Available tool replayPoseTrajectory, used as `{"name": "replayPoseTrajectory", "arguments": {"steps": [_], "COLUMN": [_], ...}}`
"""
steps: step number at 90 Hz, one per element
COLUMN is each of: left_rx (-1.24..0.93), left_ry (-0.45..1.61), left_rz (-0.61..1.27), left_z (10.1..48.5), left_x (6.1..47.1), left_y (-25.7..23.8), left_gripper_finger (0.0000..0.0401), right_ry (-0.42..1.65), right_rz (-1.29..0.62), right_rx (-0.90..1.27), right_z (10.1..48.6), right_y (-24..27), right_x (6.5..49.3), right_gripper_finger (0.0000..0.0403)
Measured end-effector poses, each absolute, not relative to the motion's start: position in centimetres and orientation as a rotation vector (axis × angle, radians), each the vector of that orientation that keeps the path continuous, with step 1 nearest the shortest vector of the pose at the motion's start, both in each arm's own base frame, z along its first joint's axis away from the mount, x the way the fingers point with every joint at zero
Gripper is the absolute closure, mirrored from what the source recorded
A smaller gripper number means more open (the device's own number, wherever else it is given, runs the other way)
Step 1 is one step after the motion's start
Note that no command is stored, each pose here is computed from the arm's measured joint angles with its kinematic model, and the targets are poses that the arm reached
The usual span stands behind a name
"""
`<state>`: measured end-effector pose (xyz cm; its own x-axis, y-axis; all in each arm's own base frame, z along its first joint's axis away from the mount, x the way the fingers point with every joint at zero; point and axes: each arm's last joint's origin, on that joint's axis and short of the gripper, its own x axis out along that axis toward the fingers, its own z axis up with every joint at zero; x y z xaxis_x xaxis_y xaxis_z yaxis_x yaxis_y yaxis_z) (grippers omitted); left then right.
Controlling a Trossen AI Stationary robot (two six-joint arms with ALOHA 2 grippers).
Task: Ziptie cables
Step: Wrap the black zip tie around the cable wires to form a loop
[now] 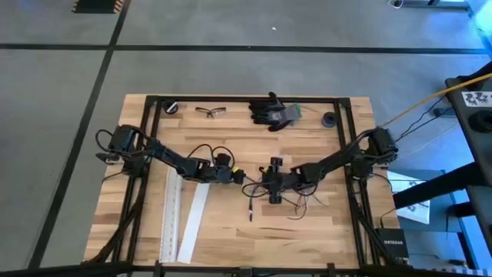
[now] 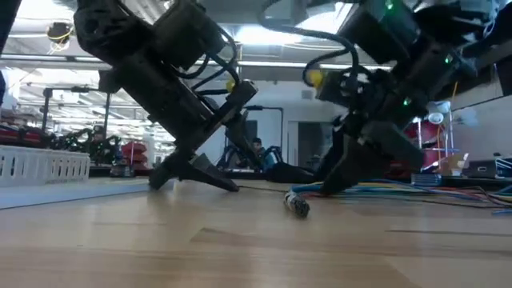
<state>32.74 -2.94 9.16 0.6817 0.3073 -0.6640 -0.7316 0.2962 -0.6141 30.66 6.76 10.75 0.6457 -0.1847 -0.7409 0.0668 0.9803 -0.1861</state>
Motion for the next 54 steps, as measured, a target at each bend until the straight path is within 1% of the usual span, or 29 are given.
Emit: {"name": "replayPoseTrajectory", "arguments": {"steps": [25, 41, 54], "left_rx": [-0.908, -0.909, -0.939], "left_ry": [0.391, 0.388, 0.363], "left_rz": [0.757, 0.747, 0.668], "left_z": [9.2, 8.9, 9.4], "left_x": [32.9, 33.1, 33.5], "left_y": [-2.4, -2.6, -3.4], "left_gripper_finger": [0.0187, 0.0187, 0.0187], "right_ry": [0.831, 0.832, 0.833], "right_rz": [-0.117, -0.123, -0.124], "right_rx": [-0.045, -0.019, -0.014], "right_z": [10.9, 10.6, 10.3], "right_y": [6.7, 6.7, 6.8], "right_x": [31.5, 31.6, 31.7], "right_gripper_finger": [0.0196, 0.0196, 0.0196]}}
